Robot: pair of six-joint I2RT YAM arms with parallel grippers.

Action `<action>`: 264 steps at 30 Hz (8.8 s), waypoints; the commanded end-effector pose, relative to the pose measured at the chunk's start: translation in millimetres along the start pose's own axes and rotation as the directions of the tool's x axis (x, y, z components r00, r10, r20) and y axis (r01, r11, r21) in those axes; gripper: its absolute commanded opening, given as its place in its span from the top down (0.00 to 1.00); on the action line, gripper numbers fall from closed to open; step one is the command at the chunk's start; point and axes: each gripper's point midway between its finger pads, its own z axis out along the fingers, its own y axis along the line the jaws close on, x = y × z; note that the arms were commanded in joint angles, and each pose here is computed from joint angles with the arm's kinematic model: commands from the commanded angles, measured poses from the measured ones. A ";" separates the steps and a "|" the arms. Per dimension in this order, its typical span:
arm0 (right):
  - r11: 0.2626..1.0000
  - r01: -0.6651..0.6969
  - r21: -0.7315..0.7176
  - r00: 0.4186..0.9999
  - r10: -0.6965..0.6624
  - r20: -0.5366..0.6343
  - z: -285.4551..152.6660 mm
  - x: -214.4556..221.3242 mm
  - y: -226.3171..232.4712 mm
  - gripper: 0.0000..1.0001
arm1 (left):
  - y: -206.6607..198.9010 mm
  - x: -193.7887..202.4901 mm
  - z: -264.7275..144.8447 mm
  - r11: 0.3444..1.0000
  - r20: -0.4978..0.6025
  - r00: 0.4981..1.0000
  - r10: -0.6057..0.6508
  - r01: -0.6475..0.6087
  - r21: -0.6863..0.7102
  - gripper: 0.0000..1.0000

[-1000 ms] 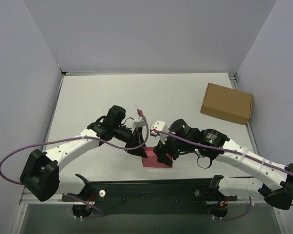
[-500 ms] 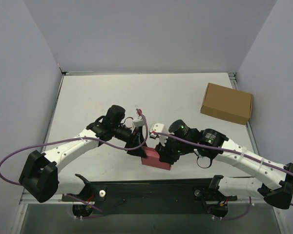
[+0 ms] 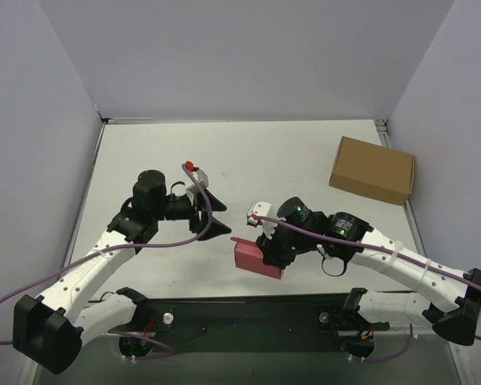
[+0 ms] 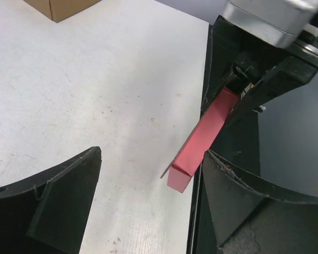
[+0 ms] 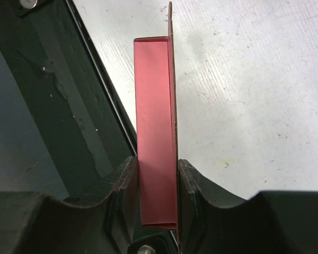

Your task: Fold the paper box

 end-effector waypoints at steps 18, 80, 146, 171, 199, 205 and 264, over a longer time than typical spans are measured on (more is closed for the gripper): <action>0.997 -0.063 -0.042 0.995 0.066 0.077 -9.8 -10.9 -5.4 0.80 | 6.0 17.6 29.1 0.990 -0.139 0.982 0.128 -0.134 -0.035 0.13; 0.944 0.034 0.329 0.997 -0.008 -0.081 -0.5 4.4 -59.1 0.81 | 15.6 54.8 45.7 0.961 -0.322 0.932 -0.167 0.081 -0.263 0.83; 0.897 -0.016 0.442 0.998 -0.013 0.062 69.3 40.9 -72.7 0.84 | 50.2 131.8 50.2 0.852 -0.101 0.962 -0.252 0.172 -0.494 0.96; 0.898 -0.069 0.435 0.996 0.037 0.080 68.5 52.2 -69.9 0.84 | 45.3 180.5 39.0 0.827 -0.209 0.953 -0.218 0.067 -0.558 0.97; 0.842 -0.241 0.483 0.966 0.161 0.202 50.0 53.8 -76.5 0.59 | 38.3 209.4 45.0 0.797 -0.370 0.920 -0.129 -0.126 -0.590 1.00; 0.818 -0.333 0.468 0.937 0.231 0.264 36.9 50.6 -74.0 0.34 | 35.3 207.3 52.3 0.797 -0.410 0.905 -0.109 -0.167 -0.581 1.00; 0.667 -0.547 0.506 0.824 0.536 0.185 9.4 97.3 -52.9 0.81 | 37.6 205.6 49.5 0.767 -0.466 0.876 -0.122 -0.215 -0.604 1.00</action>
